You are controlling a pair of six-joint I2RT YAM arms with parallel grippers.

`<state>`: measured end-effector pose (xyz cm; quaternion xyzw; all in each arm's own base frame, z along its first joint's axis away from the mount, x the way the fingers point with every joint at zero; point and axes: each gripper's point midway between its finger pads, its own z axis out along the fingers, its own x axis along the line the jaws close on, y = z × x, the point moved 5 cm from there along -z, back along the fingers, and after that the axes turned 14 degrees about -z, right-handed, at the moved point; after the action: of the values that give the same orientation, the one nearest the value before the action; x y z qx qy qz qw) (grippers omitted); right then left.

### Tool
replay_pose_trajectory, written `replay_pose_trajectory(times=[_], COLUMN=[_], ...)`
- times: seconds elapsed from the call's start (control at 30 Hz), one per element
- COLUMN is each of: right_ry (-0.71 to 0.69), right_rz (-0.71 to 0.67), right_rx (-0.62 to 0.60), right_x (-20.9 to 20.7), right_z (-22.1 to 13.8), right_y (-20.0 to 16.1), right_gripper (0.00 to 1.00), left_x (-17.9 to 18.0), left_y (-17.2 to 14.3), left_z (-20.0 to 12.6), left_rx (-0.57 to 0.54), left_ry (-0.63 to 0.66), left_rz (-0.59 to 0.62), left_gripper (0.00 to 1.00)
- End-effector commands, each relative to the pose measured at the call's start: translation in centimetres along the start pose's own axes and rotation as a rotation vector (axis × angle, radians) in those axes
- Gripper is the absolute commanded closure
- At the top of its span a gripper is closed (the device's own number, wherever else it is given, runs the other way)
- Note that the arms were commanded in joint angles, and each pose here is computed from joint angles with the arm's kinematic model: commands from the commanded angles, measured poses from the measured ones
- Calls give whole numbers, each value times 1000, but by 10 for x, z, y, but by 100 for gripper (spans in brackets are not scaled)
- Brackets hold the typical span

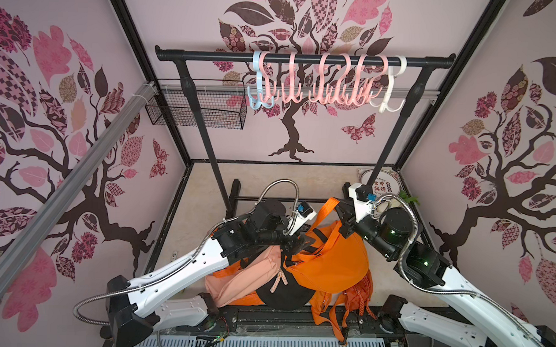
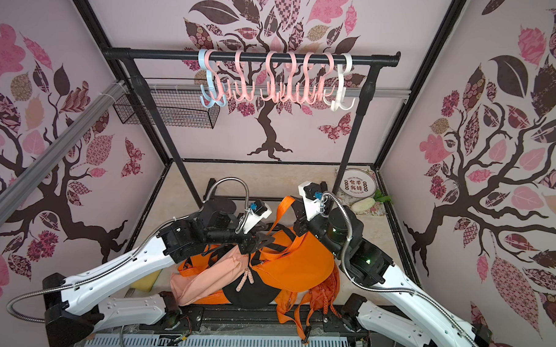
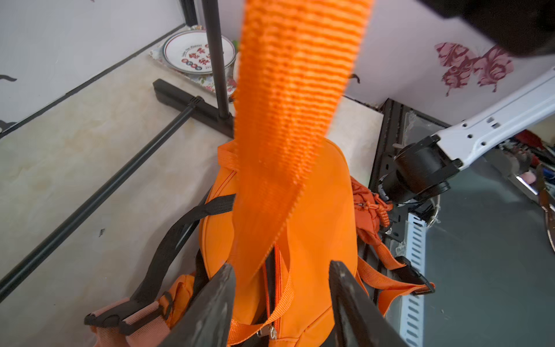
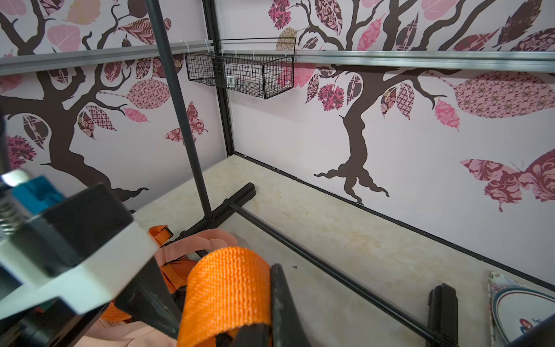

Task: Hang the bag on a hook
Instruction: Pick up the bag from the bag.

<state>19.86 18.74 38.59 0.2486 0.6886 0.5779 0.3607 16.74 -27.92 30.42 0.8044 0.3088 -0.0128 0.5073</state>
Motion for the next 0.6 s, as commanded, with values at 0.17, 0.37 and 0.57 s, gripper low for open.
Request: replay_pose_trajectory(times=[0.17, 0.37, 0.57], right_ry=[31, 33, 6], right_rz=[22, 25, 26], right_rx=[-45, -54, -15], right_x=[-2, -5, -10], right_z=[-10, -18, -21], right_y=[26, 39, 37], right_gripper=[100, 100, 100], left_x=[24, 27, 40], left_y=[-1, 7, 25], left_z=[16, 37, 30], left_rx=[-53, -42, -100], left_ry=[146, 131, 202], left_rz=[39, 25, 21], left_gripper=[45, 48, 97])
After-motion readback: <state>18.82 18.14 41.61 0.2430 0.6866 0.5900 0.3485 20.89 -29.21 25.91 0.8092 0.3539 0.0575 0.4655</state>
